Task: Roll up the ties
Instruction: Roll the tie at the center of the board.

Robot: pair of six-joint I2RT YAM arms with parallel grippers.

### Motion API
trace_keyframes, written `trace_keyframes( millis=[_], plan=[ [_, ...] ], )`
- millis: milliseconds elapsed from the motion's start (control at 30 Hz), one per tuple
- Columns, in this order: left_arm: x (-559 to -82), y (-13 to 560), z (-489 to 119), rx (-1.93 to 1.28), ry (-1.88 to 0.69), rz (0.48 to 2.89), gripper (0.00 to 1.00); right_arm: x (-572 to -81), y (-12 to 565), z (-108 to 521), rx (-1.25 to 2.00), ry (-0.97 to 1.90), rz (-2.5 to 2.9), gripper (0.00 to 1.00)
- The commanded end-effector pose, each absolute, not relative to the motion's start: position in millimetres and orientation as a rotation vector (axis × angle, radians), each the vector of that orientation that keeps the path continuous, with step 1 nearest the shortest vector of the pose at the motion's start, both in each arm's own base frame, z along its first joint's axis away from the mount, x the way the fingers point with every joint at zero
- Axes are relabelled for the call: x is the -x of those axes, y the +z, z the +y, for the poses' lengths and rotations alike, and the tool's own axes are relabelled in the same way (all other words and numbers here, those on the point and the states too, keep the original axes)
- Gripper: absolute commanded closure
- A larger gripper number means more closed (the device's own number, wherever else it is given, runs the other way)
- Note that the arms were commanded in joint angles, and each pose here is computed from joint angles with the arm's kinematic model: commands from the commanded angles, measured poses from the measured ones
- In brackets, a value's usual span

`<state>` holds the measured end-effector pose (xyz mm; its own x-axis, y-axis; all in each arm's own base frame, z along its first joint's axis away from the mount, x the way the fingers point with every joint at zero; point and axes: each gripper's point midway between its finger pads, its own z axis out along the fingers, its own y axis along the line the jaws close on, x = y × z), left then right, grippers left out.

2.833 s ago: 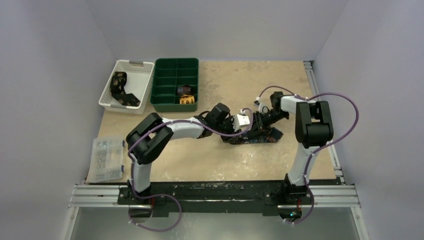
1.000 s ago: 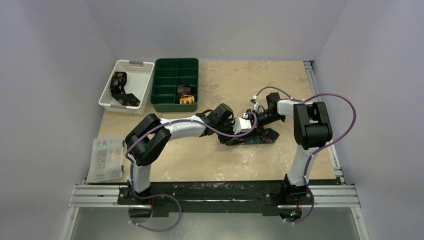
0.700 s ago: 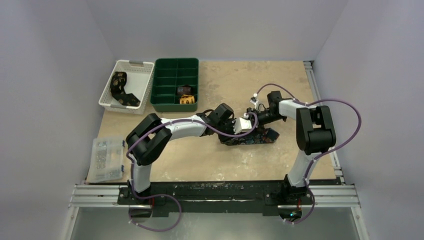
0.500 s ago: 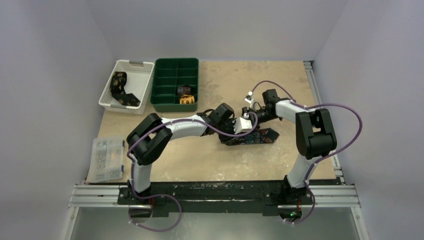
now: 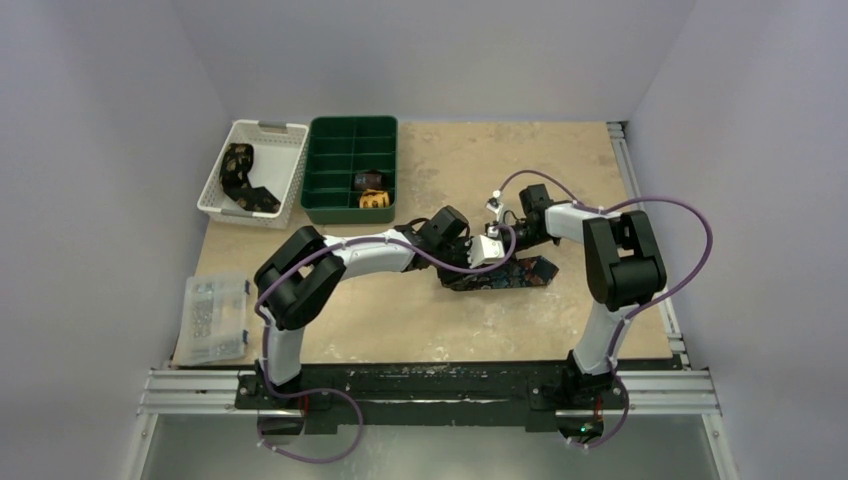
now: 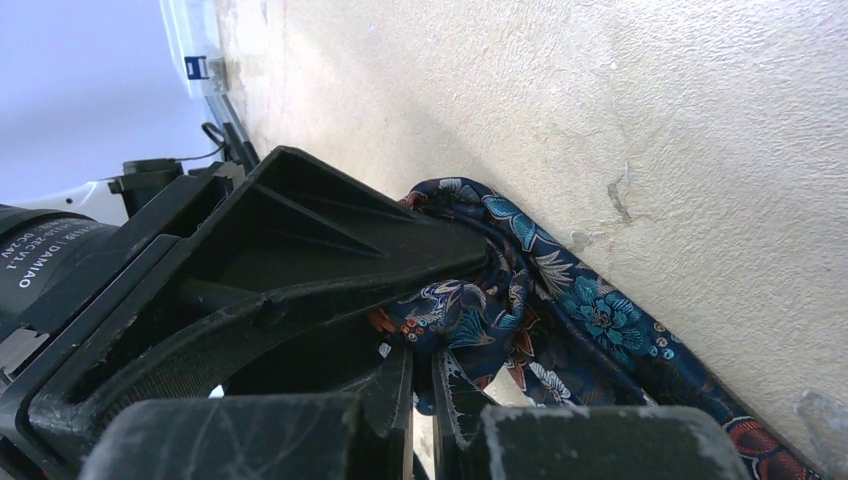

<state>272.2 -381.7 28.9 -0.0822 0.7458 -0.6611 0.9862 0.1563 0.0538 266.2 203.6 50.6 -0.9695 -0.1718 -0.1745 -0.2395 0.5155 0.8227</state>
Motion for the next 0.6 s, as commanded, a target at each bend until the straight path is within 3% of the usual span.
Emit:
trace_keyframes(
  millis=[0, 133, 267, 567],
  plan=[
    [-260, -7, -356, -1.703, -0.514, 2.002, 0.61, -270, 34, 195, 0.424, 1.341, 2.713, 1.00],
    [-263, 5, -363, -1.654, -0.553, 1.962, 0.57, -271, 33, 189, 0.429, 1.316, 2.709, 1.00],
    [-264, 29, -373, -1.569, -0.665, 1.874, 0.37, -270, 29, 186, 0.421, 1.301, 2.723, 1.00],
    [-279, 55, -396, -1.414, -0.774, 1.719, 0.35, -271, 21, 173, 0.398, 1.210, 2.768, 1.00]
  ],
)
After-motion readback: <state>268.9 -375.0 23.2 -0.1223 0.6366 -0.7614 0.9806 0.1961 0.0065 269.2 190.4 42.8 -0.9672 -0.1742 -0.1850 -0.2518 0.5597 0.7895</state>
